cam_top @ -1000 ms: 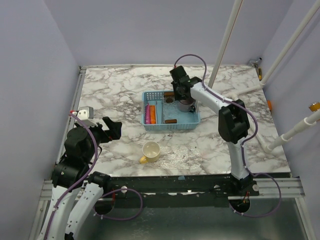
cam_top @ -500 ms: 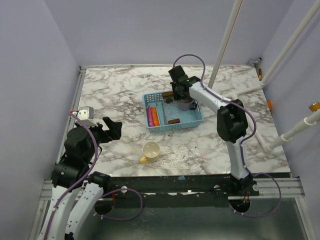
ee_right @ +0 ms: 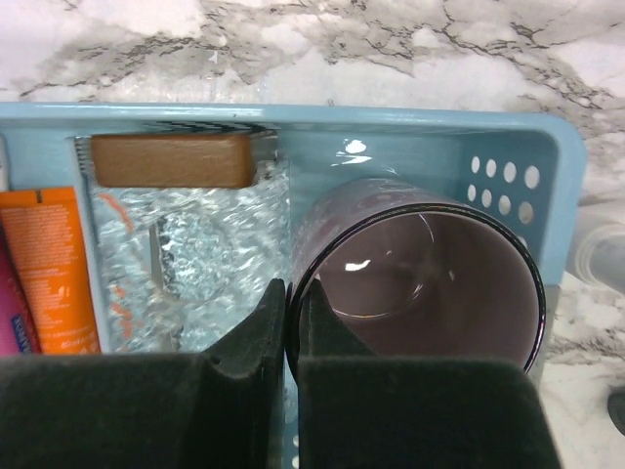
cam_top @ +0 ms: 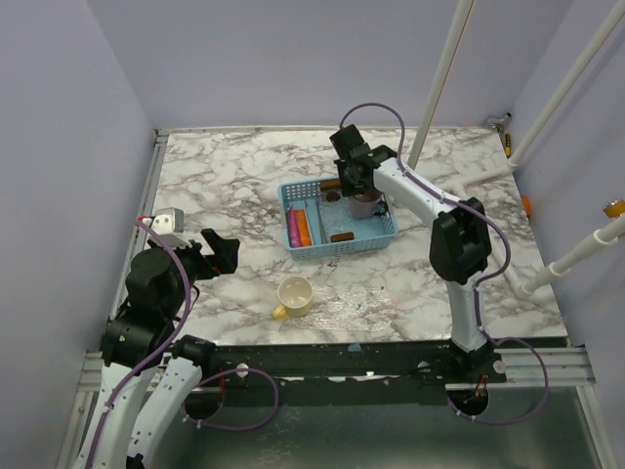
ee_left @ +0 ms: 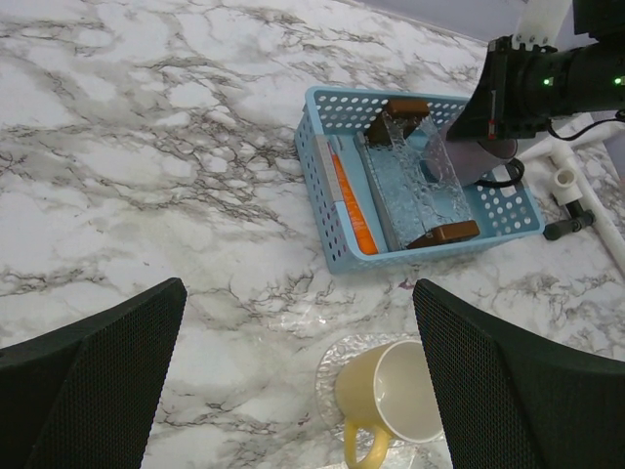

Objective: Prepare toiletry sets of a toothbrush and toothpaste on the tray

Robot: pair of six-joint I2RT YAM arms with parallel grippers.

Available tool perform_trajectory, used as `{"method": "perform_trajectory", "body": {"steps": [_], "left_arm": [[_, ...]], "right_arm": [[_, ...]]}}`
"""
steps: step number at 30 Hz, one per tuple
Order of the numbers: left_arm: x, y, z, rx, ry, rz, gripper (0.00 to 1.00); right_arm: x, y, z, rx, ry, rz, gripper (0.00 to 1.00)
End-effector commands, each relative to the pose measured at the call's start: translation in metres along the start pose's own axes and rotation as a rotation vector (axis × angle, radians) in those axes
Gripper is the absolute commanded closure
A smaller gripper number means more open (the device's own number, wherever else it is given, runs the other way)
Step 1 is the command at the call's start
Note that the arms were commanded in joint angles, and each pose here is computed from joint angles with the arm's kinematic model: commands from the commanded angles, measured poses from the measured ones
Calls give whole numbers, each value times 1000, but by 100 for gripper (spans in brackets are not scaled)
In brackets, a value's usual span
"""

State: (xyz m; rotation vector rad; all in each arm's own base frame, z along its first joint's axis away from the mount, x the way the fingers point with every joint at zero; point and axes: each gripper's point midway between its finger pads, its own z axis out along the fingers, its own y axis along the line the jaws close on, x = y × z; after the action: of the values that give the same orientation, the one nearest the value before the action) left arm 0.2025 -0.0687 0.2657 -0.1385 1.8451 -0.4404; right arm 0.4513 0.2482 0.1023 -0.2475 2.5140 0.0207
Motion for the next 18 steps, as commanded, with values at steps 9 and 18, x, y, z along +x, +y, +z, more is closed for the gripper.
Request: {"method": "perform_trajectory", "body": {"steps": [9, 18], "left_arm": [[5, -3, 0, 25, 16, 12, 1], [6, -4, 0, 32, 24, 12, 1]], "right_arm": [[-40, 1, -112, -5, -205, -7, 100], [-3, 11, -174, -25, -253, -56, 99]]}}
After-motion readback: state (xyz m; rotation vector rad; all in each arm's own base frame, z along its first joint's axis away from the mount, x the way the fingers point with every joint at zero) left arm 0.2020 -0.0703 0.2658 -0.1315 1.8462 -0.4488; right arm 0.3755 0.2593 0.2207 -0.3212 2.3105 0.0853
